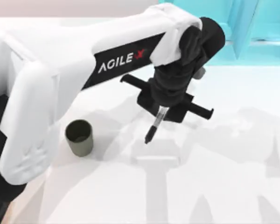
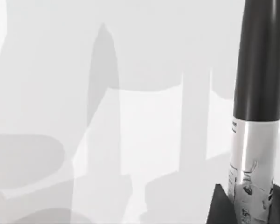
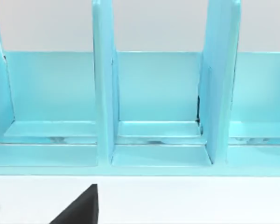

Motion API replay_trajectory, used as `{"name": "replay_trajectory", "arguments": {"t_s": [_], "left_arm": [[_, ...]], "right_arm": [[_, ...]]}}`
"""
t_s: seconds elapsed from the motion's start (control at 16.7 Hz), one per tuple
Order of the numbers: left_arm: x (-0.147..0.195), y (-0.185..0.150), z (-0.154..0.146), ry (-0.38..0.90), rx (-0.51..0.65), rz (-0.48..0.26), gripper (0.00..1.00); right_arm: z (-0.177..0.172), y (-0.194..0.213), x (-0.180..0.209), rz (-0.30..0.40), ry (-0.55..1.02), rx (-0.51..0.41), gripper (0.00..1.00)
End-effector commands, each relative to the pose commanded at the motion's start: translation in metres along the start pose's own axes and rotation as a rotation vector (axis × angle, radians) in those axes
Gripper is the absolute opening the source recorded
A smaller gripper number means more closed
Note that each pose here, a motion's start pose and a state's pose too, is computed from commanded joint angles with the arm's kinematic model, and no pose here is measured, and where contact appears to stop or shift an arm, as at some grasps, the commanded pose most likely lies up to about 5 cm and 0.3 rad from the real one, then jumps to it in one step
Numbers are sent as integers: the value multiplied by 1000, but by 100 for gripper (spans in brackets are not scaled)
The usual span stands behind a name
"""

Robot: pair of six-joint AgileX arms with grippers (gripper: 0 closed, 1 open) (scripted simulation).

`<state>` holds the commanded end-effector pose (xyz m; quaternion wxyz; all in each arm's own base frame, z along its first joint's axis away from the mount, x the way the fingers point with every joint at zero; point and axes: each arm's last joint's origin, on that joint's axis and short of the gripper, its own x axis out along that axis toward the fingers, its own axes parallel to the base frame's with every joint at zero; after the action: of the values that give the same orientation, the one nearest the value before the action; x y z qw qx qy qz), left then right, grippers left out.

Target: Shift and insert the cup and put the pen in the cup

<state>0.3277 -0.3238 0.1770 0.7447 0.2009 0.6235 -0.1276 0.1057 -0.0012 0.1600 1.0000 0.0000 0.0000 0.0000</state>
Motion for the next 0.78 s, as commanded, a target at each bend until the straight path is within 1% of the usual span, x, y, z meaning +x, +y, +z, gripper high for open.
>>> {"name": "replay_trajectory", "arguments": {"t_s": [0.18, 0.3, 0.6, 0.78], "left_arm": [[-33, -6, -25, -2, 1, -1, 0], [-43, -8, -34, -1, 2, 0, 0], [-43, -7, -33, -1, -1, -1, 0], [-45, -5, -37, -46, 7, -6, 0]], "right_arm": [[0, 0, 0, 0, 0, 0, 100], [0, 0, 0, 0, 0, 0, 100], [0, 0, 0, 0, 0, 0, 100], [0, 0, 0, 0, 0, 0, 100]]}}
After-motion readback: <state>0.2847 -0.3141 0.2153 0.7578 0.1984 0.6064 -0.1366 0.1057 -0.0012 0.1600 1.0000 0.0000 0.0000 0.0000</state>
